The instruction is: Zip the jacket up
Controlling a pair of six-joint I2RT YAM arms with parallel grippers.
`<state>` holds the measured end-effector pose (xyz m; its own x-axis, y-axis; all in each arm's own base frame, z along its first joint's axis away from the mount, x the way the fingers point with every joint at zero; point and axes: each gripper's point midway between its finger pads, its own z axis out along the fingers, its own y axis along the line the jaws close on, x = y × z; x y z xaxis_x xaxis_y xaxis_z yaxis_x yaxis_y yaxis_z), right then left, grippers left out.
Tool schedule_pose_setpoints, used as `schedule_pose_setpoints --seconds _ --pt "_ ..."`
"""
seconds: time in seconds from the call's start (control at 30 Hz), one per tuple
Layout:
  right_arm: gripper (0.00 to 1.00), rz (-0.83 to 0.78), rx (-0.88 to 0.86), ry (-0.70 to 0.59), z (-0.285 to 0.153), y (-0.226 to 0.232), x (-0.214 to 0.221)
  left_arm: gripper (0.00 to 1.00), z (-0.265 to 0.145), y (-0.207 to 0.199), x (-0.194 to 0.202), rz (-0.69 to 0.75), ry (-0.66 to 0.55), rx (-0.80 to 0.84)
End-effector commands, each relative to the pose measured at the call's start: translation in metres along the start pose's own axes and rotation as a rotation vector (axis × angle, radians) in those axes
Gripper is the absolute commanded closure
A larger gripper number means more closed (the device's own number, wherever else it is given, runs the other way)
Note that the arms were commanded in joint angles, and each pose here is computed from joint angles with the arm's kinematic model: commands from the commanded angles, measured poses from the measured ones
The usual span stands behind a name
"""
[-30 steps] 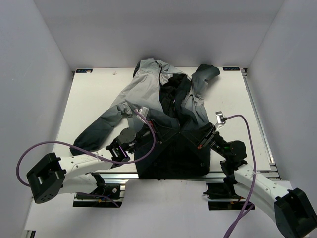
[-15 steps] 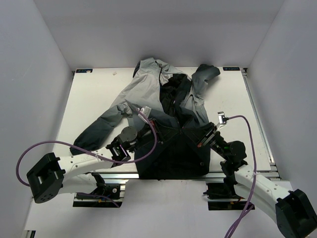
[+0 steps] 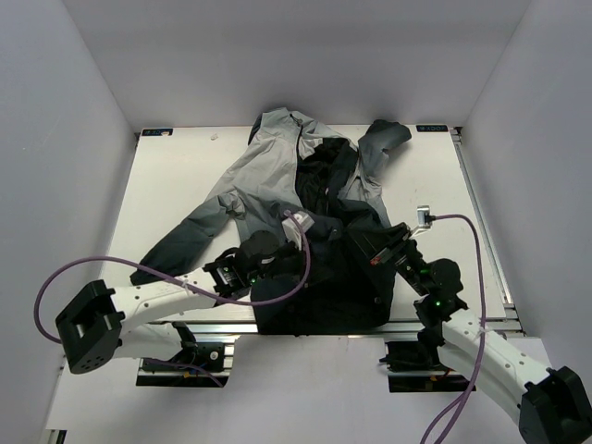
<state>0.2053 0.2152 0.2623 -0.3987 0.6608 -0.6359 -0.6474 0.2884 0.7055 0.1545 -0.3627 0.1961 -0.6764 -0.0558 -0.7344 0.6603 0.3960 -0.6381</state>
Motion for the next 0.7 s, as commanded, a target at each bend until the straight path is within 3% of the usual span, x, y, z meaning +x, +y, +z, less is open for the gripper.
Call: schedule_pose_setpoints --seconds 0.0,0.17,0.2,0.23,0.27,0.3,0.37,0.4,0.53,0.67 --pt "1.0 -0.063 -0.04 -0.126 0.007 0.024 -0.039 1.0 -0.008 -0.003 0.04 0.025 0.181 0.046" --pt "1.0 -0.07 -0.045 -0.012 -0.002 0.019 -0.013 1.0 -0.011 -0.008 0.032 0.026 0.151 0.049" --pt "1.0 -0.064 -0.039 0.007 -0.004 0.017 -0.008 0.94 -0.012 -0.009 0.028 0.029 0.147 0.043" --pt "1.0 -0.064 -0.044 0.025 -0.005 0.017 -0.005 0.83 -0.013 -0.011 0.026 0.034 0.145 0.047" --pt "1.0 -0.062 -0.049 0.052 -0.007 0.017 0.001 0.58 -0.016 -0.015 0.022 0.044 0.138 0.058" --pt "1.0 -0.057 -0.046 0.065 -0.009 0.016 0.004 0.41 -0.018 -0.018 0.02 0.051 0.136 0.064" --pt "1.0 -0.057 -0.049 0.083 -0.011 0.015 0.009 0.21 -0.024 -0.028 0.014 0.073 0.124 0.097" --pt "1.0 -0.058 -0.053 0.086 -0.013 0.015 0.01 0.05 -0.029 -0.034 0.008 0.085 0.105 0.111" --pt "1.0 -0.068 -0.048 0.112 -0.015 0.013 0.015 0.02 -0.04 -0.043 -0.009 0.107 0.056 0.105" --pt "1.0 -0.065 -0.063 0.12 -0.018 0.016 0.018 0.02 -0.033 -0.024 -0.03 0.06 -0.018 -0.017"
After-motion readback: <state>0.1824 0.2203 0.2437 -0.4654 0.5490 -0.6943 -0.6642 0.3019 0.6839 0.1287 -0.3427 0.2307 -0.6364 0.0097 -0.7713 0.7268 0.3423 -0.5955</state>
